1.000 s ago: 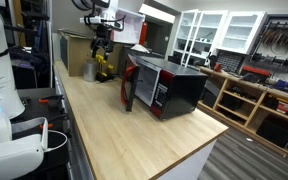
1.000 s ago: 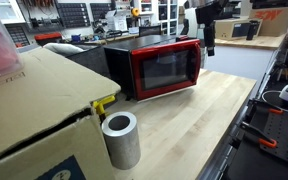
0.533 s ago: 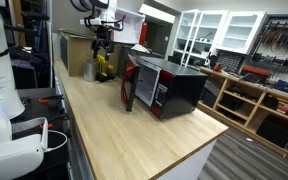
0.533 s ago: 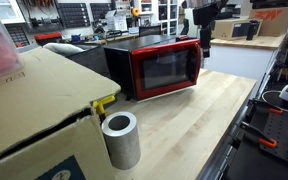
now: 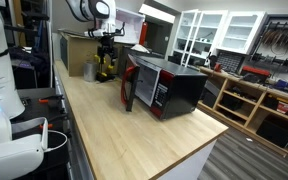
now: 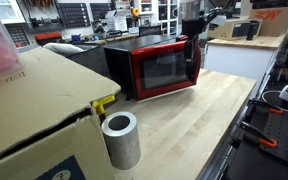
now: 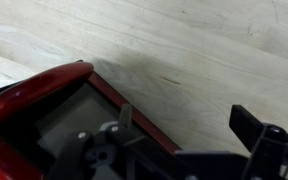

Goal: Close the microwave door

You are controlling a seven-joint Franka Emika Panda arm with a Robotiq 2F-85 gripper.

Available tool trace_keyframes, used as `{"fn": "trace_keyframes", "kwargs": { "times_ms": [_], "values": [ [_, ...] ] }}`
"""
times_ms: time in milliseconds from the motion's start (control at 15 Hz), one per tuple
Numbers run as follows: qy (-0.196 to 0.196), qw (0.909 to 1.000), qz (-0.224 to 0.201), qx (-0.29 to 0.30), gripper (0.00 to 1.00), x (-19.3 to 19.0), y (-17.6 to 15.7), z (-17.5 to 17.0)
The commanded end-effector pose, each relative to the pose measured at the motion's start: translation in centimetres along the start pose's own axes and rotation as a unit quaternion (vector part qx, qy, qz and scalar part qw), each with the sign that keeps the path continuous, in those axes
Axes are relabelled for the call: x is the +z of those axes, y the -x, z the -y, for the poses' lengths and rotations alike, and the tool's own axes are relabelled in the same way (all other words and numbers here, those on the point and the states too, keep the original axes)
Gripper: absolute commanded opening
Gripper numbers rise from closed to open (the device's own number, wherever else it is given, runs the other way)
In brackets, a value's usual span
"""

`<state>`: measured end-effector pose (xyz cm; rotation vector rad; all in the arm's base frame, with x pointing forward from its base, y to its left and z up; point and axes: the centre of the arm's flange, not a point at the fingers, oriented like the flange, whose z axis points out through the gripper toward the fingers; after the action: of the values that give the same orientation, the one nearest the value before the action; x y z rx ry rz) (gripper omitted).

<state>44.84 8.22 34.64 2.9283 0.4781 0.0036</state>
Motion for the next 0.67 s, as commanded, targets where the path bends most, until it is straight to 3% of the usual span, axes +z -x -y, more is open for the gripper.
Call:
{"fn": "trace_keyframes", "kwargs": {
  "times_ms": [0, 600],
  "values": [
    [0.022, 0.999, -0.019, 0.033, 1.0, 1.6, -1.7, -1.7],
    [0.122, 0.9878, -0.085, 0.045, 1.0, 2.9, -1.6, -4.8]
  ]
}}
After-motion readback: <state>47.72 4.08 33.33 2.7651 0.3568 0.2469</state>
